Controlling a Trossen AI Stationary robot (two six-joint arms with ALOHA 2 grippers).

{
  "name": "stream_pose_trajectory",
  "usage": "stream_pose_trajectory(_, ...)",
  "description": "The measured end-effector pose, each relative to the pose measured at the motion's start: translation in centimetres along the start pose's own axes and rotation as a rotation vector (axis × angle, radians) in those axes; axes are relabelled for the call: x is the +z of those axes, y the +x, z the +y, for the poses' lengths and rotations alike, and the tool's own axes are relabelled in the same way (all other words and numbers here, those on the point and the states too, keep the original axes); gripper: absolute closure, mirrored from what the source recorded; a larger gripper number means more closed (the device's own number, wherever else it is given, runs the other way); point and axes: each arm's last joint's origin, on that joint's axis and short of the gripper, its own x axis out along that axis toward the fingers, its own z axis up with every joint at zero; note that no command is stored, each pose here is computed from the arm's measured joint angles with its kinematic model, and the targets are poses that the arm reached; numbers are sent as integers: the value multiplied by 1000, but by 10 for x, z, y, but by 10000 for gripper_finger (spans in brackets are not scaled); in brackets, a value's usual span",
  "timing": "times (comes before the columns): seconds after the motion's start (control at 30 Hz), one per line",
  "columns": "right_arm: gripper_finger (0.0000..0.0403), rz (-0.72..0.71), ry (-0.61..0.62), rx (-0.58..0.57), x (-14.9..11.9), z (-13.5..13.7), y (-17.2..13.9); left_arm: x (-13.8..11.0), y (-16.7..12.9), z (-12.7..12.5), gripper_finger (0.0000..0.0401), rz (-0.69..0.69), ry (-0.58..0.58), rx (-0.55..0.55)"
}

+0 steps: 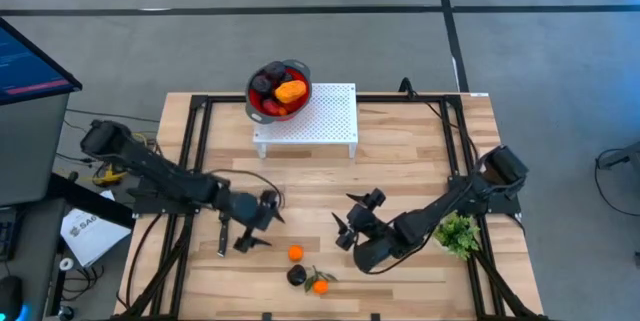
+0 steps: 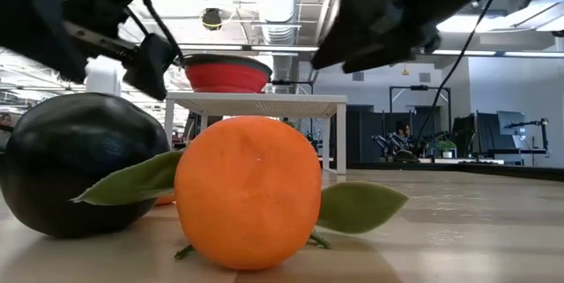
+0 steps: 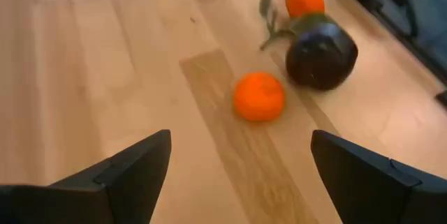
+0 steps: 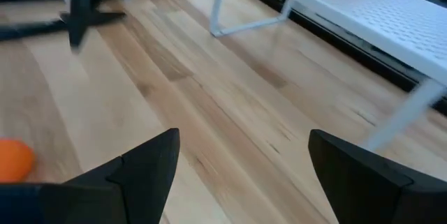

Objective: Pick & Place Fruit
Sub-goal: Put the orange into the red strainer bowl on the shelf

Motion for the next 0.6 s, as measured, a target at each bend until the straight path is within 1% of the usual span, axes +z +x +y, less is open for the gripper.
stream_pose_trajectory(0.17,92,-21,-58,45,0,9,1,-1,28,-27,62,-55,-3,-7)
stream_pose_trajectory(0.27,92,-34,-62,69,0,13,-4,-1,43,-37,70,-117,-38,43)
stream_pose_trajectory(0.37,92,-41,-86,89,-2,16,-11,-3,54,-41,82,-169,-96,99)
stream_pose_trajectory(0.47,92,-42,-94,100,-3,17,-15,-8,65,-42,94,-182,-150,134)
stream_pose_trajectory(0.6,92,-44,-113,109,-5,19,-18,-16,76,-42,106,-182,-196,146)
